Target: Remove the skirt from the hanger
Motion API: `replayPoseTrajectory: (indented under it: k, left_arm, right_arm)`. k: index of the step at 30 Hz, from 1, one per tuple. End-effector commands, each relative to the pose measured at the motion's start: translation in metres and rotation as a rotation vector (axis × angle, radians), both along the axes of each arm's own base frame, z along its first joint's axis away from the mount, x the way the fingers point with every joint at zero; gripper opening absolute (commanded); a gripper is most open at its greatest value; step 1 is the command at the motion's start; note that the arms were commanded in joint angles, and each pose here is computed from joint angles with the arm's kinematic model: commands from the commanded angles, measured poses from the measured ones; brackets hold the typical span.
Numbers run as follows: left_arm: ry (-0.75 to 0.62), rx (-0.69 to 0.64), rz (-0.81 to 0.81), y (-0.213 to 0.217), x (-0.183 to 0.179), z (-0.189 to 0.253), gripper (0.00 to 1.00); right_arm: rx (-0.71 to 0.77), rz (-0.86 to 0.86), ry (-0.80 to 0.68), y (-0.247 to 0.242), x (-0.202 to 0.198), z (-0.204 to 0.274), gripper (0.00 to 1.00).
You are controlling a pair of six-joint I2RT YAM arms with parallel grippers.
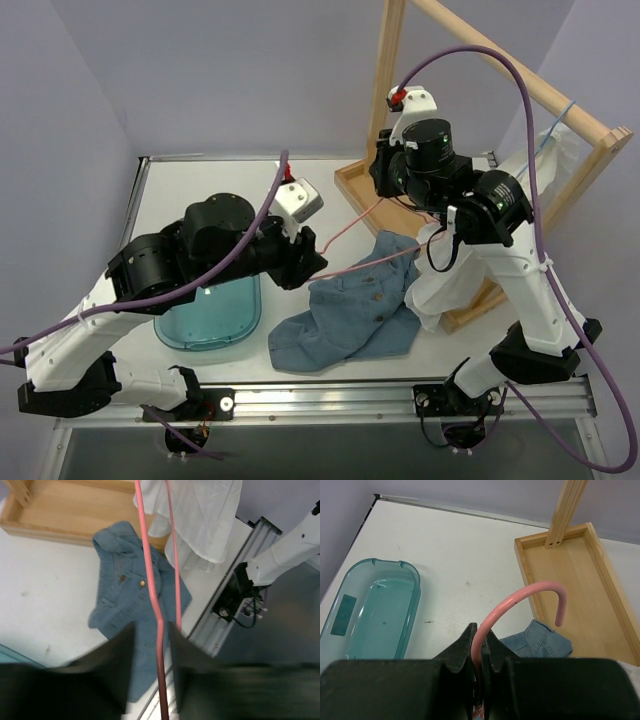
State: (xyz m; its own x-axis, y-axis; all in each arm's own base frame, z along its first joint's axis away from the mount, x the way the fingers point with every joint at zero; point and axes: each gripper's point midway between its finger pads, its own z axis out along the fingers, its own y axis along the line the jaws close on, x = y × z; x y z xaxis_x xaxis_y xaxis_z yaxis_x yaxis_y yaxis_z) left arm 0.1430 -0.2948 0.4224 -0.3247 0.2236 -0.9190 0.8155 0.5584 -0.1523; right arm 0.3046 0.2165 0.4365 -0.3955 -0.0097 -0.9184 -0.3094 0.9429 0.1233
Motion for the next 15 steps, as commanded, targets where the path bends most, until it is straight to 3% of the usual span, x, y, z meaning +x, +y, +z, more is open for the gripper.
replayPoseTrajectory:
  k: [1,2,5,6,7,8,11,15]
  left_arm:
    - [0.031,-0.012,0.000,-0.003,0.002,0.001,0.18]
    - [0.043,-0.011,0.012,-0.001,0.004,-0.001,0.03]
    - [0.053,-0.007,0.060,0.006,0.016,-0.003,0.02]
    - [0.048,-0.017,0.073,0.011,0.018,-0.001,0.02]
    - [0.039,-0.025,0.075,0.013,0.021,0.002,0.02]
    - [0.032,-0.029,0.098,0.017,0.028,0.004,0.02]
    - [0.009,-0.057,0.118,0.024,0.039,0.012,0.02]
    - [-0.007,-0.065,0.101,0.015,0.051,0.017,0.02]
  right_arm:
    - [0.012,-0.013,-0.020,0.001,-0.002,0.009,0.00]
    - [0.017,-0.016,-0.026,0.000,-0.002,0.011,0.00]
    - [0.034,0.012,-0.033,0.002,-0.007,0.014,0.01]
    - [0.046,0.049,-0.030,0.007,-0.011,0.016,0.13]
    - [0.055,0.059,-0.038,0.005,-0.016,0.019,0.33]
    - [0.071,0.062,-0.043,0.003,-0.019,0.023,0.64]
    - [0.128,0.055,-0.043,-0.009,-0.036,0.036,1.00]
    - [0.233,0.050,-0.074,-0.032,-0.066,0.066,1.00]
